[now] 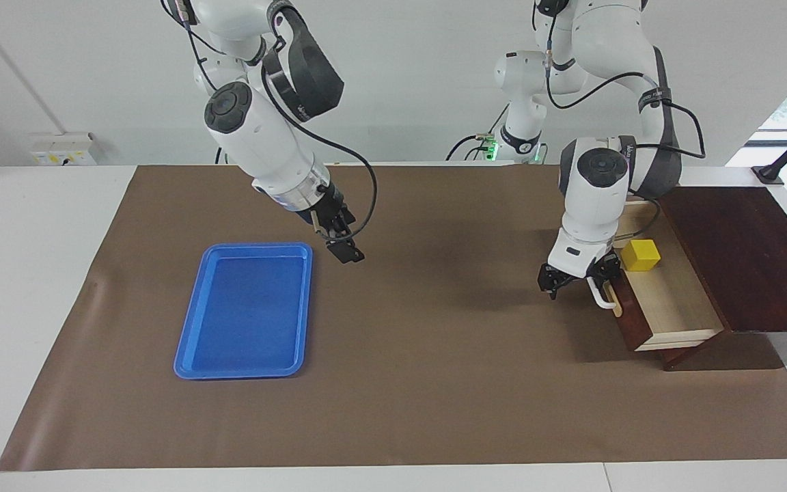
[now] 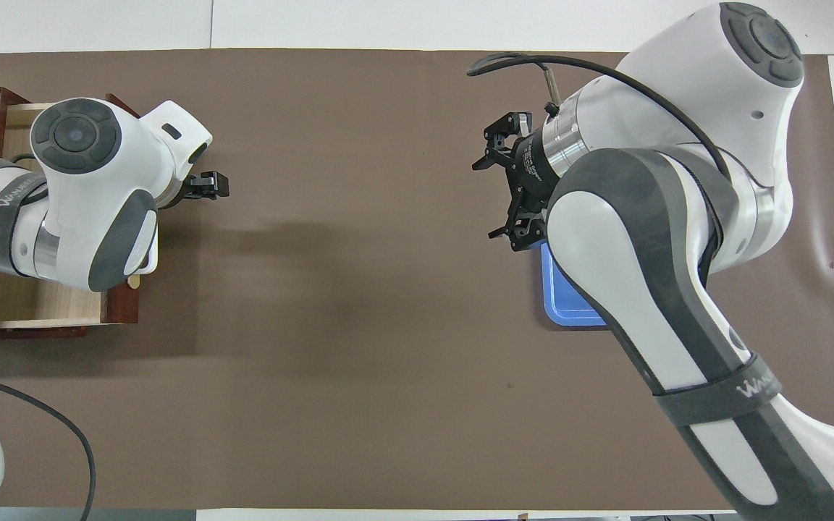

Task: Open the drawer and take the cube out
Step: 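Pull the drawer open with the left gripper while the right gripper rises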

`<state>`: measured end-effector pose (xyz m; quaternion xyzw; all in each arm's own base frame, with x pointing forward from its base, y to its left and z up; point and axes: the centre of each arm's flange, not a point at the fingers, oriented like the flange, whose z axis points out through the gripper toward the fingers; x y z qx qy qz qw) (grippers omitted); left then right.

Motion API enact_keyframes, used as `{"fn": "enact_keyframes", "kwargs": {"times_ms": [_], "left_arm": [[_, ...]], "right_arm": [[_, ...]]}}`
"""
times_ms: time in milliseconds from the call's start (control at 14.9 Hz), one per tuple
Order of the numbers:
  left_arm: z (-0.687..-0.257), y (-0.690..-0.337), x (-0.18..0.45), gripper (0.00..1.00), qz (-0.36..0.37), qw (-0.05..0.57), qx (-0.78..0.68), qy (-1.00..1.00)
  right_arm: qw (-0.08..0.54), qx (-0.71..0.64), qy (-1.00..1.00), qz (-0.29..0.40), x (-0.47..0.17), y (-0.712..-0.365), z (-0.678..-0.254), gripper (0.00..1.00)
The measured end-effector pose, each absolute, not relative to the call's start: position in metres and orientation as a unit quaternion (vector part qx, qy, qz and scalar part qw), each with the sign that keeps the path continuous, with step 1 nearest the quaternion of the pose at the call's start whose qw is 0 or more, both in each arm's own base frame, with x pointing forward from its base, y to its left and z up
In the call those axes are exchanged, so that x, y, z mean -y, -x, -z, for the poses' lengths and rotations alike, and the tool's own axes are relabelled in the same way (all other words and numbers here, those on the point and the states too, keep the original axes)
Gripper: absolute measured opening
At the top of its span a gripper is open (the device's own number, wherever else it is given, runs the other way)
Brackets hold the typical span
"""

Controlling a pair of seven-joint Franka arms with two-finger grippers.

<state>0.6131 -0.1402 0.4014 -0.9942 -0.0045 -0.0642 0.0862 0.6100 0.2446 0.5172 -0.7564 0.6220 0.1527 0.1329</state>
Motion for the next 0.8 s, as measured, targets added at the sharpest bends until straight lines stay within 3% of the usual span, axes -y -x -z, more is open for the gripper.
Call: {"fn": "enact_keyframes", "kwargs": {"times_ms": [805], "left_arm": [[-0.424,-0.622,0.162,1.0,0.065,0.054,0.065,0.994]], "right_arm": [[0.122,-0.621,0.755,-0.172,-0.246,-0.607,-0.51,0.94]]}}
